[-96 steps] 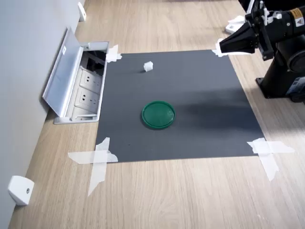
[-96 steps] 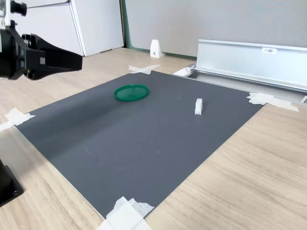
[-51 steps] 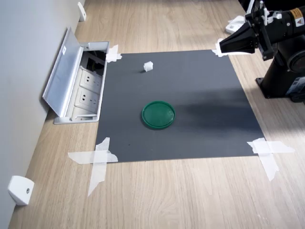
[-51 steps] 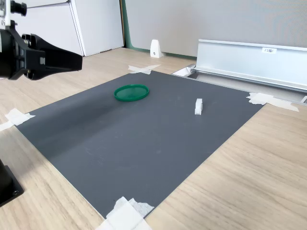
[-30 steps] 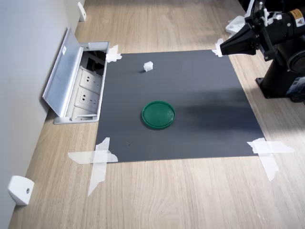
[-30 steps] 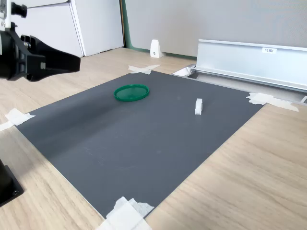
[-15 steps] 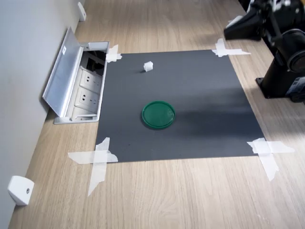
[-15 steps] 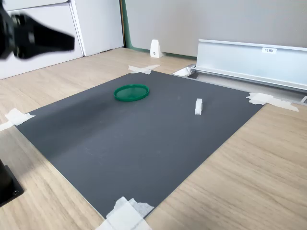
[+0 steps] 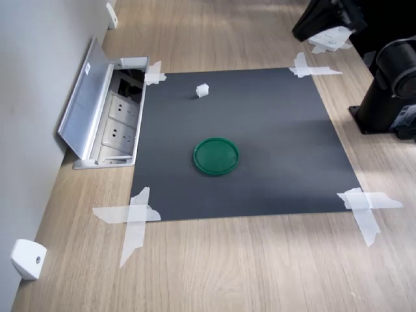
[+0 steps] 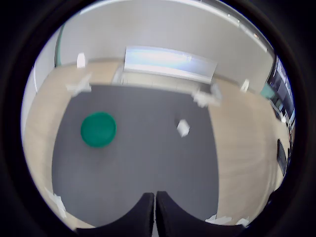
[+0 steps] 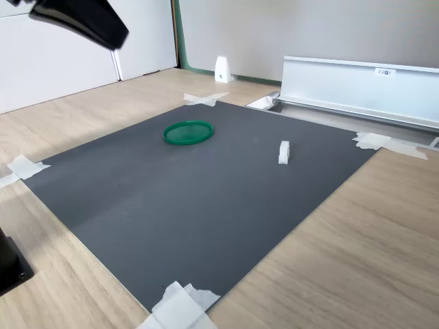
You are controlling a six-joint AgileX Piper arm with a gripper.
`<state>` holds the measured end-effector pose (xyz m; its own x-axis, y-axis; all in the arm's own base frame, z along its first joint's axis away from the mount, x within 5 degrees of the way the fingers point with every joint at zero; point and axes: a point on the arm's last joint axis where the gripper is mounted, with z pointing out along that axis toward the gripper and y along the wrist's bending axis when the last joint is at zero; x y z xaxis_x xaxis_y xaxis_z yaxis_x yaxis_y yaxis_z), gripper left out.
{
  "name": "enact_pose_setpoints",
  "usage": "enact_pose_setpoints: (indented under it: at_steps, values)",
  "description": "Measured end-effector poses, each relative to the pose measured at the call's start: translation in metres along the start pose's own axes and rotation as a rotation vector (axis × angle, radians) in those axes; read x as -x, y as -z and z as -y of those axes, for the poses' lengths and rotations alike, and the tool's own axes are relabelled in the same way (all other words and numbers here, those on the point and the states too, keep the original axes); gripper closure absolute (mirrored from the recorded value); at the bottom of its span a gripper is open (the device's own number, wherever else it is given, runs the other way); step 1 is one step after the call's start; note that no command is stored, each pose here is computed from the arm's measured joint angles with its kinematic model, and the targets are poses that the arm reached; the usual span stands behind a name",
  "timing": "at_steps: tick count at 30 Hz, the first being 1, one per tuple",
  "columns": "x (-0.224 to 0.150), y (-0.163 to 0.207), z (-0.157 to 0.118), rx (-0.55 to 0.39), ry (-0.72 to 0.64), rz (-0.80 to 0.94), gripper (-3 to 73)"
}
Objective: Grasp a white terminal and put it on the green lid.
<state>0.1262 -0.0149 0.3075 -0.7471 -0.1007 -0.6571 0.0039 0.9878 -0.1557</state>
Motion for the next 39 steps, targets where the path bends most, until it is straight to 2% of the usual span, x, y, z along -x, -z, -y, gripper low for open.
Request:
enact_pose_setpoints:
  at_steps: [3, 10, 13, 17, 25, 28, 34, 39]
  values:
    - [0.014, -0.019, -0.001, 0.025, 0.016, -0.081, 70.4]
    - [0.035, -0.058, -0.007, 0.127, 0.184, -0.196, 70.3]
    - [0.04, -0.08, -0.008, 0.155, 0.214, -0.263, 67.4]
    - [0.047, -0.102, -0.009, 0.175, 0.25, -0.309, 56.2]
    - [0.065, -0.125, -0.004, 0.192, 0.302, -0.333, 12.5]
    - [0.068, -0.131, 0.01, 0.18, 0.286, -0.347, 1.5]
    - [0.07, -0.143, 0.051, 0.131, 0.306, -0.345, -2.7]
    - [0.074, -0.164, 0.066, 0.137, 0.342, -0.372, -2.7]
